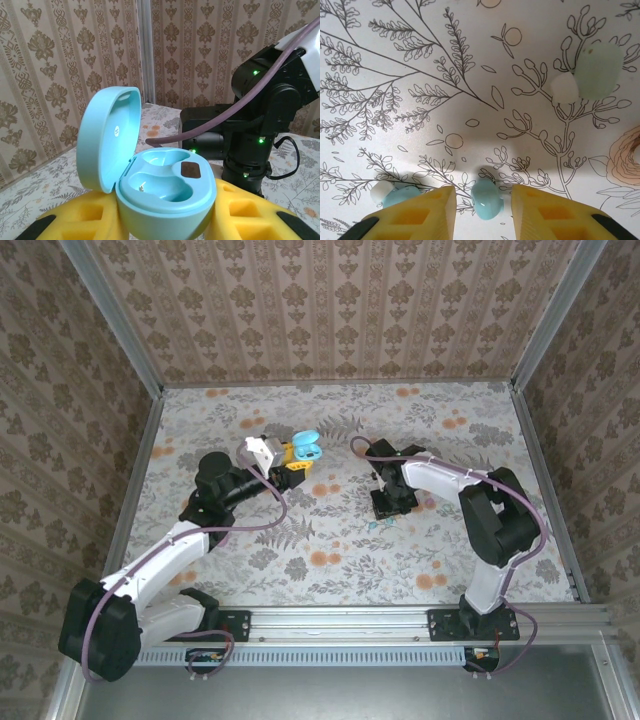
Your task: Insert the wireless bluetooth earbuds into the charging case
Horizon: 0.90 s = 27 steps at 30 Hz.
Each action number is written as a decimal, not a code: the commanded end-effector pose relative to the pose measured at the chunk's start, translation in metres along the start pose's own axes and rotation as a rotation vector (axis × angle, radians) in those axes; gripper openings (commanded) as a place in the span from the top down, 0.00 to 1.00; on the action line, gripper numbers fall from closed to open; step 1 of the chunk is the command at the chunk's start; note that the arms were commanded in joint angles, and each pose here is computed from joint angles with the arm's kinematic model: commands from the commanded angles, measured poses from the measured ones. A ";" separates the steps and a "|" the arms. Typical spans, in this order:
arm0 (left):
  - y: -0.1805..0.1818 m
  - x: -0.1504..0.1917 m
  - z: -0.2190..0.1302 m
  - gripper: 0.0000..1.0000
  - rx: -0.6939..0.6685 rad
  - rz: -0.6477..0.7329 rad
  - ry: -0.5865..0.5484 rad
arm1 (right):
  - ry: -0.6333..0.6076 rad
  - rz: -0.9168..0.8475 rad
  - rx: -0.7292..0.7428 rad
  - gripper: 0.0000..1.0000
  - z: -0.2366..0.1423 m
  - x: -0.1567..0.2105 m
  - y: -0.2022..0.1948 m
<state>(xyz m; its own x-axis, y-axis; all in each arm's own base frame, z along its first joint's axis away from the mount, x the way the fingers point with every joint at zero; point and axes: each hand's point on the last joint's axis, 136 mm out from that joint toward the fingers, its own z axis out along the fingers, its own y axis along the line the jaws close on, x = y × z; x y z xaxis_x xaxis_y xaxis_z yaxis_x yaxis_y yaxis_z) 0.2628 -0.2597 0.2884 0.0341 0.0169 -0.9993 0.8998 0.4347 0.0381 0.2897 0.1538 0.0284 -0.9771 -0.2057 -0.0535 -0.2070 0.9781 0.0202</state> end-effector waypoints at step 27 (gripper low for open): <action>0.001 -0.011 -0.004 0.77 -0.011 0.029 -0.018 | 0.111 -0.113 0.015 0.70 0.013 0.007 0.002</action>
<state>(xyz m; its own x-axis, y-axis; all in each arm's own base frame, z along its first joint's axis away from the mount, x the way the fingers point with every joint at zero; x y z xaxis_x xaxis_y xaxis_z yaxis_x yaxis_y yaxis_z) 0.2623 -0.2592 0.2853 0.0194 0.0251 -0.9995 0.8999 0.4351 0.0284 0.2872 0.1537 0.0158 -0.9547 -0.2967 0.0219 -0.2966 0.9550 0.0078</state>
